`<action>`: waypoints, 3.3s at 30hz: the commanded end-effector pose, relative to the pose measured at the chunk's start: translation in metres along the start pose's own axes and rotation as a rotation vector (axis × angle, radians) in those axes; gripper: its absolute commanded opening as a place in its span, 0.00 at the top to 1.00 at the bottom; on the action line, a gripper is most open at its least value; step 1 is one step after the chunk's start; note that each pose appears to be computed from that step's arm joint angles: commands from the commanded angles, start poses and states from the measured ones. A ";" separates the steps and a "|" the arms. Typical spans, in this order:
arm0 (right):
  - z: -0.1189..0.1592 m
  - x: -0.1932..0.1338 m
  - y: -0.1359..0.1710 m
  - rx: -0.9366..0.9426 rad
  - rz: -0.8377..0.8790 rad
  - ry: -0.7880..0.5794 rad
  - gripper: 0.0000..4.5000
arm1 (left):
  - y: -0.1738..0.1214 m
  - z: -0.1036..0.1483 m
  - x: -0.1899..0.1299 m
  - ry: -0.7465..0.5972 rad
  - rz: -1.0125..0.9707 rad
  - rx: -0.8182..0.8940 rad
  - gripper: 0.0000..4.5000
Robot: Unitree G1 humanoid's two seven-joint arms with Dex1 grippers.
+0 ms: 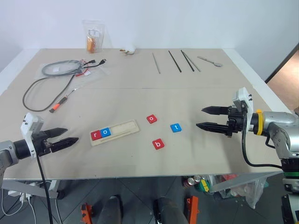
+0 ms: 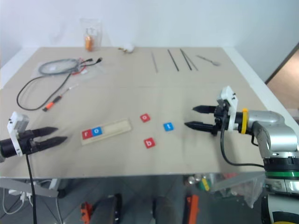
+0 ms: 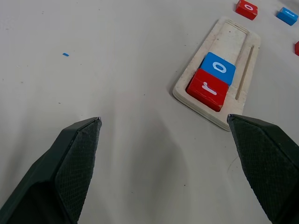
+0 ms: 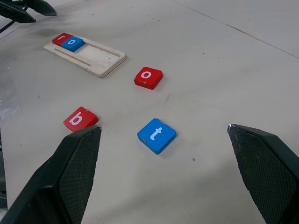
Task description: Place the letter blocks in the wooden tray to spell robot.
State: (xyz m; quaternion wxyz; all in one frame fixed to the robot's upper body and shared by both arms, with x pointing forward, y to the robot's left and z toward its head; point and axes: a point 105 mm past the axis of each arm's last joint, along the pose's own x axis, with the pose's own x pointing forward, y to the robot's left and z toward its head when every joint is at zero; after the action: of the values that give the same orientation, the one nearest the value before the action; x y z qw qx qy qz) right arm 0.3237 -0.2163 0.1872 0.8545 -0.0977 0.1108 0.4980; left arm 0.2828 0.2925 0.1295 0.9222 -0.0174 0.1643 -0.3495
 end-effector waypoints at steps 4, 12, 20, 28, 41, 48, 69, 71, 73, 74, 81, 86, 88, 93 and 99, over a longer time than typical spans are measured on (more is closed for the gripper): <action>0.018 0.007 0.015 -0.147 0.094 0.055 0.01 | -0.015 0.031 0.000 -0.040 -0.095 0.169 0.00; 0.043 0.025 0.034 -0.258 0.223 0.038 0.01 | -0.028 0.041 0.022 -0.035 -0.243 0.313 0.00; 0.052 0.050 0.073 -0.322 0.430 0.030 0.01 | -0.021 0.013 0.047 0.127 -0.329 0.424 0.00; 0.052 0.050 0.074 -0.315 0.425 0.014 0.01 | -0.017 0.010 0.064 0.161 -0.372 0.458 0.00; 0.052 0.051 0.078 -0.302 0.414 -0.025 0.01 | -0.025 -0.003 0.076 0.210 -0.368 0.484 0.00; 0.061 0.051 0.077 -0.314 0.403 -0.063 0.00 | -0.027 -0.019 0.076 0.233 -0.338 0.523 0.17; 0.067 0.046 0.070 -0.308 0.370 -0.070 0.00 | -0.030 0.028 0.075 0.067 -0.481 0.592 0.28; 0.067 0.045 0.070 -0.305 0.364 -0.069 0.00 | -0.028 0.032 0.074 0.067 -0.510 0.585 0.28; 0.066 0.044 0.071 -0.302 0.360 -0.069 0.00 | -0.028 0.034 0.073 0.086 -0.537 0.603 0.28; 0.066 0.044 0.071 -0.300 0.359 -0.069 0.00 | -0.027 0.033 0.072 0.108 -0.545 0.616 0.28; 0.064 0.041 0.074 -0.286 0.341 -0.072 0.00 | -0.019 0.022 0.074 0.200 -0.558 0.652 0.28; 0.063 0.039 0.075 -0.276 0.332 -0.070 0.00 | -0.023 0.018 0.080 0.191 -0.586 0.659 0.28; 0.063 0.039 0.075 -0.274 0.329 -0.069 0.00 | -0.027 0.019 0.084 0.178 -0.606 0.672 0.28; 0.063 0.040 0.075 -0.276 0.327 -0.070 0.00 | -0.028 0.020 0.088 0.188 -0.615 0.697 0.28; 0.062 0.040 0.075 -0.277 0.320 -0.069 0.00 | -0.025 0.021 0.093 0.179 -0.601 0.676 0.05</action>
State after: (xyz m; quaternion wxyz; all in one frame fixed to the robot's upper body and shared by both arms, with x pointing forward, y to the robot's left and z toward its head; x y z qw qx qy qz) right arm 0.2881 -0.1291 0.2182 0.7481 -0.1614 0.0510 0.6416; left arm 0.3345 0.2082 0.1162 0.7097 0.2576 0.1217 -0.6444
